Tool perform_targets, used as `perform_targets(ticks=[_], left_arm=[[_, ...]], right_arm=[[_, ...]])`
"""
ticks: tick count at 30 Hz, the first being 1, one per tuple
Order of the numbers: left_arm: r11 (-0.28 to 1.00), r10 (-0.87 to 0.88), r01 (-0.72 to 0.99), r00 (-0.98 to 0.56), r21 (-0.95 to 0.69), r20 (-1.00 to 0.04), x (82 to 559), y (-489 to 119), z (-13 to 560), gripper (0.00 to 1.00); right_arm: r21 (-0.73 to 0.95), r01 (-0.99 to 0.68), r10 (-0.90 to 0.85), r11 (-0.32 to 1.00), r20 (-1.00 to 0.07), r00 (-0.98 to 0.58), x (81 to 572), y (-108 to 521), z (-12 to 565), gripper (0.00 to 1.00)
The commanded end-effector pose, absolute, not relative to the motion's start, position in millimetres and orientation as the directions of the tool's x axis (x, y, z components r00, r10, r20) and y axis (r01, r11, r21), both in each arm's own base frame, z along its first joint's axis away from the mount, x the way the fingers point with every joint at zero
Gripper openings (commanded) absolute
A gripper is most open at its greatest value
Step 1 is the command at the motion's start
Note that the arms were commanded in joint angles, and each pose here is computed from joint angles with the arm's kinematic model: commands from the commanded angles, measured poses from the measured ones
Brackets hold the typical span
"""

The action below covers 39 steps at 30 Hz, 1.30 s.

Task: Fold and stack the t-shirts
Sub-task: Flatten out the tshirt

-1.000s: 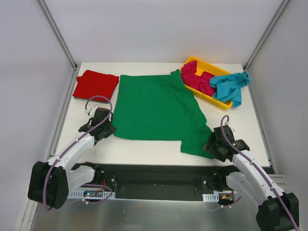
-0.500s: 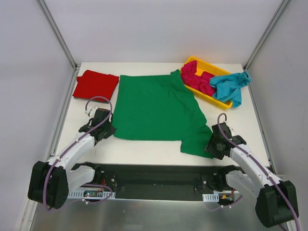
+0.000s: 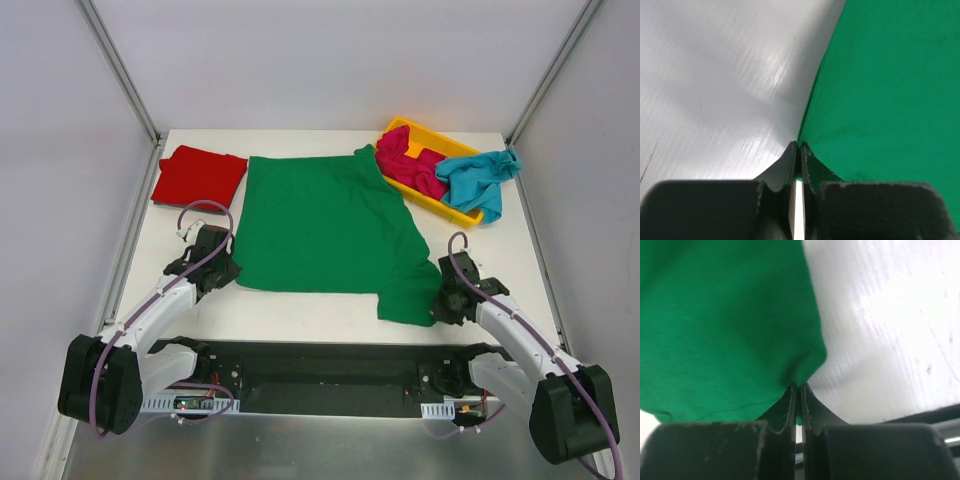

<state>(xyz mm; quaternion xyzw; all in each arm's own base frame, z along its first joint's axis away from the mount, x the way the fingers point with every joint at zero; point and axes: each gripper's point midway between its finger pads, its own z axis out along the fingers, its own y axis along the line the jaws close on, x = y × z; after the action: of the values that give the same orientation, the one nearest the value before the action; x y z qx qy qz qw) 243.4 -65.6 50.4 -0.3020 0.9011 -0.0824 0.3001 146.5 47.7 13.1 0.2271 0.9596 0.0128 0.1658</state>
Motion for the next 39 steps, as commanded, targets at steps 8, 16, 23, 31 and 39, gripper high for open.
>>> perform_targets(ticks=[8, 16, 23, 31, 39], left_arm=[[0.824, -0.566, -0.398, -0.541, -0.404, -0.622, 275, -65, 142, 0.00], [0.812, -0.579, -0.269, -0.262, -0.518, -0.772, 287, -49, 301, 0.00], [0.800, -0.590, -0.151, -0.022, -0.580, -0.807, 271, -33, 437, 0.00], [0.785, -0.619, 0.096, 0.120, -0.612, -0.776, 215, -36, 552, 0.00], [0.690, -0.681, 0.418, 0.102, -0.590, -0.725, 132, -62, 606, 0.00]], right_arm=[[0.279, 0.211, 0.341, 0.937, -0.592, -0.730, 233, 74, 139, 0.01], [0.264, 0.104, 0.278, 0.959, -0.797, -0.537, 266, 65, 294, 0.01], [0.306, -0.031, 0.282, 0.951, -0.907, -0.312, 260, 66, 428, 0.01], [0.293, -0.143, 0.288, 0.945, -0.956, -0.060, 206, 50, 545, 0.01], [0.269, -0.385, 0.357, 0.883, -0.917, 0.178, 116, 53, 617, 0.01]])
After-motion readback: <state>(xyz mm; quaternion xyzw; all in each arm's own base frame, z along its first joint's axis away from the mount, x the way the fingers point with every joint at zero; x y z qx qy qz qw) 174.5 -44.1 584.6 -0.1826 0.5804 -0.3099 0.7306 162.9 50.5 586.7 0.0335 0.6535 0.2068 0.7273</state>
